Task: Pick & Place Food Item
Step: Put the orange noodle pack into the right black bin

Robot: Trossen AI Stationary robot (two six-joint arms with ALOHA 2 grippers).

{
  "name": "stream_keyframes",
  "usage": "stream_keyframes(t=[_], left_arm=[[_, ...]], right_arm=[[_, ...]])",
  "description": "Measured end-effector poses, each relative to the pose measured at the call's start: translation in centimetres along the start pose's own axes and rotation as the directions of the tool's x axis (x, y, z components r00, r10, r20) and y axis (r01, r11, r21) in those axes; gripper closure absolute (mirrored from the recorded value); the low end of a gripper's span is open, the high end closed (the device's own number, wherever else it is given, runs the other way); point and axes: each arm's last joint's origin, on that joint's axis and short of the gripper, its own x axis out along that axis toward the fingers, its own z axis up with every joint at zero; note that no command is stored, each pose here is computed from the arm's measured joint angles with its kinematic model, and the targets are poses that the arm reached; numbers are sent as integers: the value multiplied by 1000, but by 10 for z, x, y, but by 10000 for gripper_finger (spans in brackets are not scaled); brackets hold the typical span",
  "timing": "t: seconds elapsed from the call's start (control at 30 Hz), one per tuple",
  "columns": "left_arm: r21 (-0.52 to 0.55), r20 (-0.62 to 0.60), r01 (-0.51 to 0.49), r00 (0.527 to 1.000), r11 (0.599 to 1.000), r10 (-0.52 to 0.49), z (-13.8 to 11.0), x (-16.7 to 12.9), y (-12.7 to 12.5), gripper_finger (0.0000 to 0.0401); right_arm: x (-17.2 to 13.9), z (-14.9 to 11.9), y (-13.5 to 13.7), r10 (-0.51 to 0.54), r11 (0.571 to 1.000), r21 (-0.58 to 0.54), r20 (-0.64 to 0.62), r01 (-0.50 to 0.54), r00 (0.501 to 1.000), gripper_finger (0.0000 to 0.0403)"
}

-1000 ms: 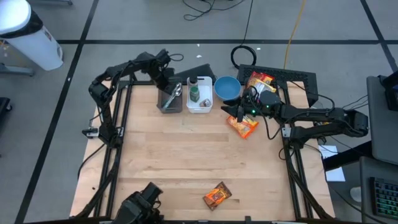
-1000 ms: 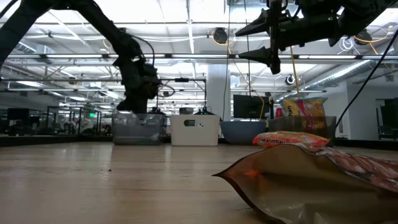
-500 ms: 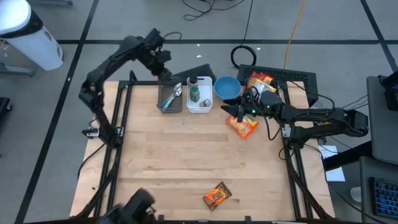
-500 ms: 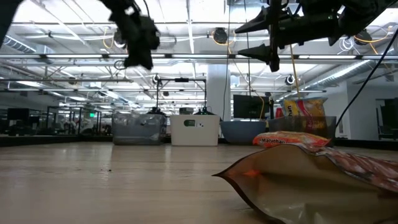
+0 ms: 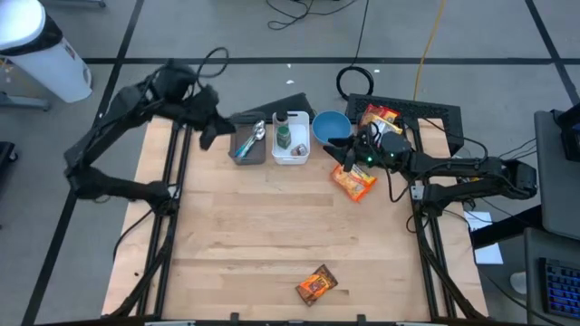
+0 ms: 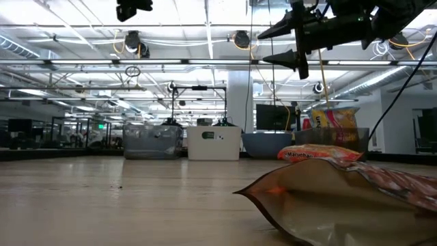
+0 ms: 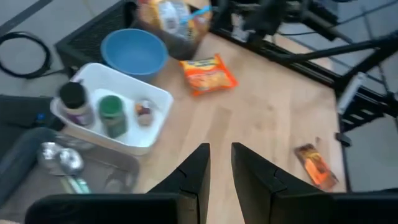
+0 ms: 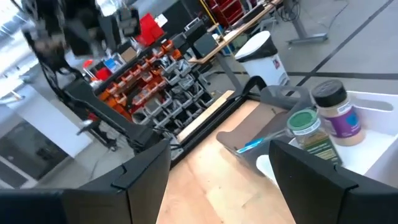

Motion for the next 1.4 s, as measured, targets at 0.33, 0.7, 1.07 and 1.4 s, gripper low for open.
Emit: stream_keyframes(t=[0.33, 0.7, 1.07, 1.4], left_arm=[[-21, 190, 167, 969, 986, -160, -74, 51, -13, 329], [-78, 453, 479, 799, 875, -397, -121, 112, -23, 329], [42, 640, 505, 649, 862, -411, -107, 124, -35, 329], [-6, 632, 531, 659, 847, -408, -108, 130, -34, 329]], right_arm=[[0, 2, 2, 21, 996, 90, 25, -23, 999, 138], [-2, -2, 21, 71, 984, 157, 92, -85, 993, 138], [-13, -43, 38, -42, 973, 220, -147, 74, 988, 138], [-64, -76, 49, -388, 884, 198, -192, 423, 901, 138]])
